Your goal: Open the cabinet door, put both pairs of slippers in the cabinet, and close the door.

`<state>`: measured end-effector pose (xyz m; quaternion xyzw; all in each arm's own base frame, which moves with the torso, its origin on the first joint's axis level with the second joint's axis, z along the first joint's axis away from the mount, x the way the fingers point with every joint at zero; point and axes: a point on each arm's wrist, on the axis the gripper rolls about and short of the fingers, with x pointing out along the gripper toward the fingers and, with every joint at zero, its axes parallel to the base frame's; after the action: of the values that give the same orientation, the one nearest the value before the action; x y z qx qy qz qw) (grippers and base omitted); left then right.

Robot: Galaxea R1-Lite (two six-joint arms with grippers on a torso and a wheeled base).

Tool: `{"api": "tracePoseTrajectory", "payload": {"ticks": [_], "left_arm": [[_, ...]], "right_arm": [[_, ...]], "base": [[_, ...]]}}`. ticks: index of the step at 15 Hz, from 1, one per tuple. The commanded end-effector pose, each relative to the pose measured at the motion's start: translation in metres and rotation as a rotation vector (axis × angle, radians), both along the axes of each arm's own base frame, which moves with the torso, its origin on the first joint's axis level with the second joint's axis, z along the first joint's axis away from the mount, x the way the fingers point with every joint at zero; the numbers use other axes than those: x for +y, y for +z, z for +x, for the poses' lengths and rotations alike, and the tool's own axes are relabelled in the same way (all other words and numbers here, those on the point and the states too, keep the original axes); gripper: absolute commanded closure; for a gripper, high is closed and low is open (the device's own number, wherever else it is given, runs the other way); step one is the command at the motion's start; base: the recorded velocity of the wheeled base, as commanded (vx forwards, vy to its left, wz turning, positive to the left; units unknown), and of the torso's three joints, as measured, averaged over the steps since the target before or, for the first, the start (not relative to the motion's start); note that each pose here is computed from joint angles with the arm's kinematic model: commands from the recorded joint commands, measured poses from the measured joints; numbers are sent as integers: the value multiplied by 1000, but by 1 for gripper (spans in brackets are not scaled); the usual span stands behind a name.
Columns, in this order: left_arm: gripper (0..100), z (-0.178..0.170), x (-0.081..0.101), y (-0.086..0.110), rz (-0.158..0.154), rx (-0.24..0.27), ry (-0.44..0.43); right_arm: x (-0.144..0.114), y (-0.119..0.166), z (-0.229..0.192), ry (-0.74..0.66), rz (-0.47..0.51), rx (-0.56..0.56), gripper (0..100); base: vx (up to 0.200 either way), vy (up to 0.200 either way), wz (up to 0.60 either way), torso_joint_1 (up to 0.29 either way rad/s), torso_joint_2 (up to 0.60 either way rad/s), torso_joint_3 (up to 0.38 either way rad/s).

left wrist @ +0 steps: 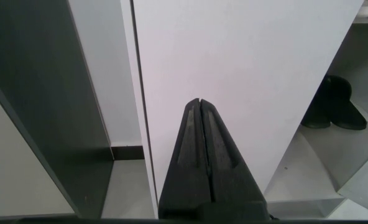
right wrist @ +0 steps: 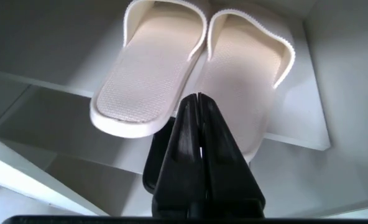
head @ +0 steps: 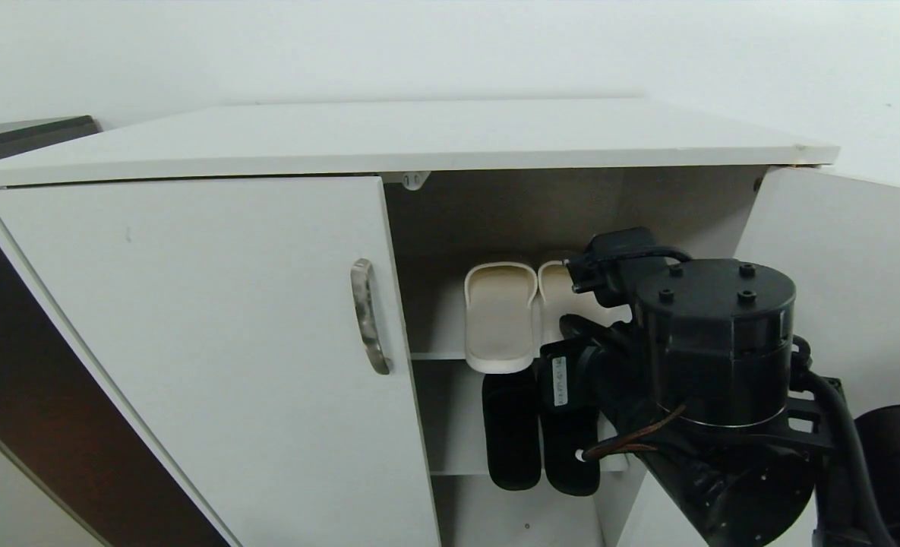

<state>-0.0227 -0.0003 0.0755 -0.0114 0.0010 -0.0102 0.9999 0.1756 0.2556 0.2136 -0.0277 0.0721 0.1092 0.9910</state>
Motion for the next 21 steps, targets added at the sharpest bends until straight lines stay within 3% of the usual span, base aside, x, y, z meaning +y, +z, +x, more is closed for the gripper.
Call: {"api": "tracePoseTrajectory", "payload": {"ticks": [1,4,21], "left_arm": [[100,0,0,0,0,0,0],[100,0,0,0,0,0,0],[100,0,0,0,0,0,0]], "right_arm": [[0,0,-1,2,0,0,100],[1,-1,-2,8,1,-2,100],[3,-12,-1,13,-16,11,100]], "base": [[0,0,0,0,0,0],[0,0,0,0,0,0],[-200,0,0,3,3,2]]}}
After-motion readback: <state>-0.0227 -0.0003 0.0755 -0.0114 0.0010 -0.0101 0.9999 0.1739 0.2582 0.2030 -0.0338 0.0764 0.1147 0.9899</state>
